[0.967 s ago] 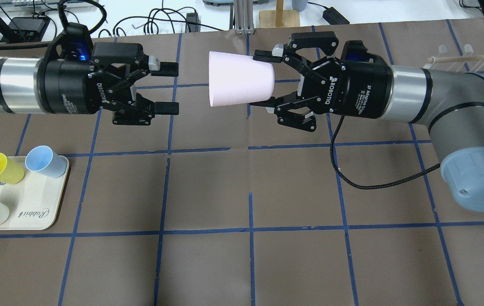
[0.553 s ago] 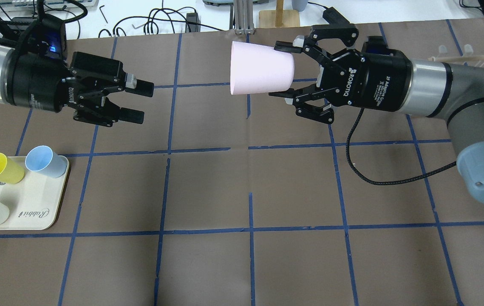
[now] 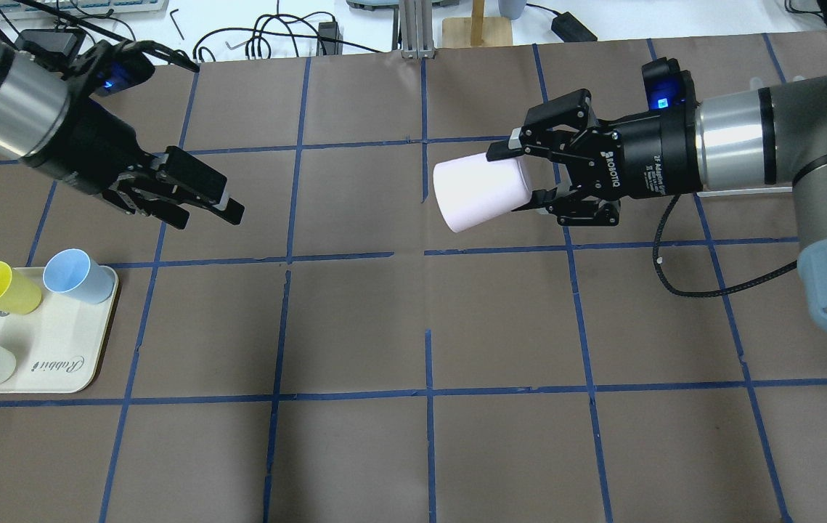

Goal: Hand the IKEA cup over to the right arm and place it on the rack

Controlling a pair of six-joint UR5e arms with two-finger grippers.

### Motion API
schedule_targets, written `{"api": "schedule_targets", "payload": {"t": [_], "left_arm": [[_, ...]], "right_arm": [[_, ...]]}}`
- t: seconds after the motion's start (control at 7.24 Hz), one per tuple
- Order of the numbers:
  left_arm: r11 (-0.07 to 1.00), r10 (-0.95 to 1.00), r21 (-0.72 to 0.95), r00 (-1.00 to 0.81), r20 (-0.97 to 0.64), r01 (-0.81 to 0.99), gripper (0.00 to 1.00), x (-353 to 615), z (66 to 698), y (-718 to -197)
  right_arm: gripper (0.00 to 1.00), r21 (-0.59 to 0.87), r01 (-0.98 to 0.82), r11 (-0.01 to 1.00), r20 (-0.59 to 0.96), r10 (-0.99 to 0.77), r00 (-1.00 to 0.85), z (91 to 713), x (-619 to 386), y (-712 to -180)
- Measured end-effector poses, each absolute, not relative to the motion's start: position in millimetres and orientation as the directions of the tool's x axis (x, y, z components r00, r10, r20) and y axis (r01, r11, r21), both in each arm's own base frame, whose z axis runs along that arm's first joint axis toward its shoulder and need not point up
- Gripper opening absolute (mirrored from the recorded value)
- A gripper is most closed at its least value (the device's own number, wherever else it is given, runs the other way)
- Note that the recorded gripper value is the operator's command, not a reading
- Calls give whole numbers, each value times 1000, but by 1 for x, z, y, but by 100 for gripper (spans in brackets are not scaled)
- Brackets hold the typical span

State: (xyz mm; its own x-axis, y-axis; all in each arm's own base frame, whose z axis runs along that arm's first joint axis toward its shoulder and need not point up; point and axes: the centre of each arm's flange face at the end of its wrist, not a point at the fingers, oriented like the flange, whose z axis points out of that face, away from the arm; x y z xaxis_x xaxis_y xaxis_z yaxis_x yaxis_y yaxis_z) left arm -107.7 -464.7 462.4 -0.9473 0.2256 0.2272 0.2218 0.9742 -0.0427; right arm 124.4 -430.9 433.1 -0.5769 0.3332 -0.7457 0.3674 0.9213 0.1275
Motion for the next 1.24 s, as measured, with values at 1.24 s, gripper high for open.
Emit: {"api": "schedule_targets", "payload": {"t": [1.24], "left_arm": [[988, 135, -67, -988, -76, 140, 100, -142, 500, -527]], "right_arm": [[25, -169, -132, 977, 73, -121, -990, 441, 3, -504]]}}
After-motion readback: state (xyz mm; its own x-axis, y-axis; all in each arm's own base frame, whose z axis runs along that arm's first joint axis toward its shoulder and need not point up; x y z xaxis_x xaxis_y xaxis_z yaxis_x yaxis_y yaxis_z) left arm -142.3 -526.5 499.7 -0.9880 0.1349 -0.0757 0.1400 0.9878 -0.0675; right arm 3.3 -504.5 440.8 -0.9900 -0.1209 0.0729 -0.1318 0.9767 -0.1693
